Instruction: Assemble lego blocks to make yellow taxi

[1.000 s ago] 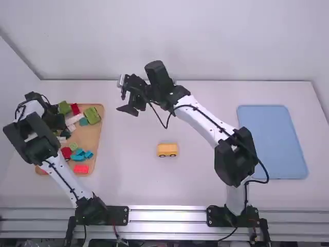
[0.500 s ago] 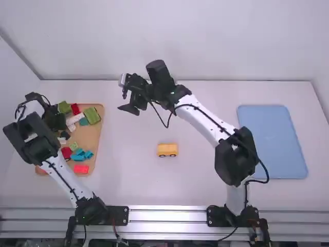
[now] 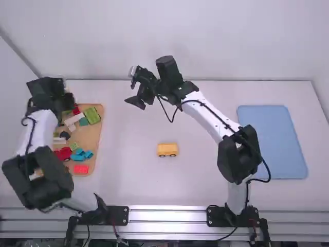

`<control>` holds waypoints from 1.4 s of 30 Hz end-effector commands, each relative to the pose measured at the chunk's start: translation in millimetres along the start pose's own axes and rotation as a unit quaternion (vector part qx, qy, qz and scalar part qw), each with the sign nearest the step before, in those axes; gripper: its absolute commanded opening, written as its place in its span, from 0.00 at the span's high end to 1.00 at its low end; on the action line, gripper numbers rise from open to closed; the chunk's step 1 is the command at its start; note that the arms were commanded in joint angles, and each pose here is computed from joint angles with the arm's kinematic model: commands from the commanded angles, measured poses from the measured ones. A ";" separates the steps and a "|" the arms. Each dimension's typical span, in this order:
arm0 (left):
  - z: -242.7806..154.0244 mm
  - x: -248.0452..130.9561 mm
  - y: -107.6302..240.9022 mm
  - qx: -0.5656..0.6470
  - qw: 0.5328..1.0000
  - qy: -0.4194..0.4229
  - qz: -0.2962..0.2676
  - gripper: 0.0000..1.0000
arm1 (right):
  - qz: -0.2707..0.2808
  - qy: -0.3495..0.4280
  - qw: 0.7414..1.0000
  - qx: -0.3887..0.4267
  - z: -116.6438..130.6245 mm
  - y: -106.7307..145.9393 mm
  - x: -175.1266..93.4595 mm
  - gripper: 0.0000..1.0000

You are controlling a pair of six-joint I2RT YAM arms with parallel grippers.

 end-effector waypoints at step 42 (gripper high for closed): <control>-287.1 -55.4 7.9 0.113 0.906 0.311 -0.265 0.96 | -0.161 -0.002 0.962 0.220 -5.3 64.2 -54.1 0.20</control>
Point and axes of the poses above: each hand's point on the last joint's axis, 136 mm out from that joint toward the fingers, its own x axis out along the fingers, its own z axis along the line the jaws close on, y = z × x, the point moved 4 cm from there along -x, back along the fingers, and after that the axes turned 6 degrees about x, right-handed, at the moved point
